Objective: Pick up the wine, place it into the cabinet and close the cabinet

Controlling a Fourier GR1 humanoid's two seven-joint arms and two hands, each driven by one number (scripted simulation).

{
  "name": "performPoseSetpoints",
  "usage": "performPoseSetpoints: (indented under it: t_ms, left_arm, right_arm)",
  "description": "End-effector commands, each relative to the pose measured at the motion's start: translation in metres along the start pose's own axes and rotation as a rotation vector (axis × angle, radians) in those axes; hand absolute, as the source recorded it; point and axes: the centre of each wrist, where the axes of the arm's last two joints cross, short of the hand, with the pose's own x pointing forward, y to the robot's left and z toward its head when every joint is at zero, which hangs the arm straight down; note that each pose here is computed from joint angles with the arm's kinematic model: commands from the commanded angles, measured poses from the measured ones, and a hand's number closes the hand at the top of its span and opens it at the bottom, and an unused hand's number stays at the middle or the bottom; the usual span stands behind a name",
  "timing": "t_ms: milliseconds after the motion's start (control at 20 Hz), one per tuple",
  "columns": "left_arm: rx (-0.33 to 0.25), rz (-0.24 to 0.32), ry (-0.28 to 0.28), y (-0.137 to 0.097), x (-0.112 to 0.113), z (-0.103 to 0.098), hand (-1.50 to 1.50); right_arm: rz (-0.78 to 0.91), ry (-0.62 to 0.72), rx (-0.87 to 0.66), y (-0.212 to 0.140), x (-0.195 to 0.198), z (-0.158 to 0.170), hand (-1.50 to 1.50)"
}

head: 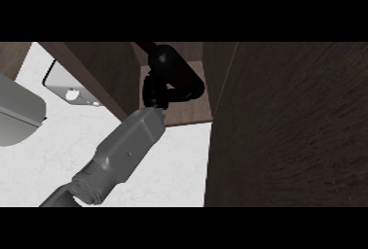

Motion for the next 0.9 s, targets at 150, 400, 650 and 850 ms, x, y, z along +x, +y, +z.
performPoseSetpoints:
  t_ms: [150, 400, 650, 850]
  left_arm:
    - [0.0, 0.006, 0.033, -0.002, -0.013, 0.017, 1.5]
    - [0.04, 0.059, -0.003, -0.009, -0.006, 0.012, 1.5]
    - [0.11, 0.069, -0.022, -0.018, -0.004, 0.015, -1.5]
    - [0.122, 0.083, -0.029, -0.018, -0.001, 0.009, -1.5]
  right_arm:
    - [-0.014, -0.012, -0.01, 0.008, 0.008, -0.007, -1.5]
    - [0.003, 0.0, -0.005, 0.004, 0.0, -0.005, -1.5]
    - [0.006, 0.0, 0.022, 0.002, 0.004, -0.004, -1.5]
    - [-0.017, -0.011, 0.001, 0.002, 0.003, -0.003, -1.5]
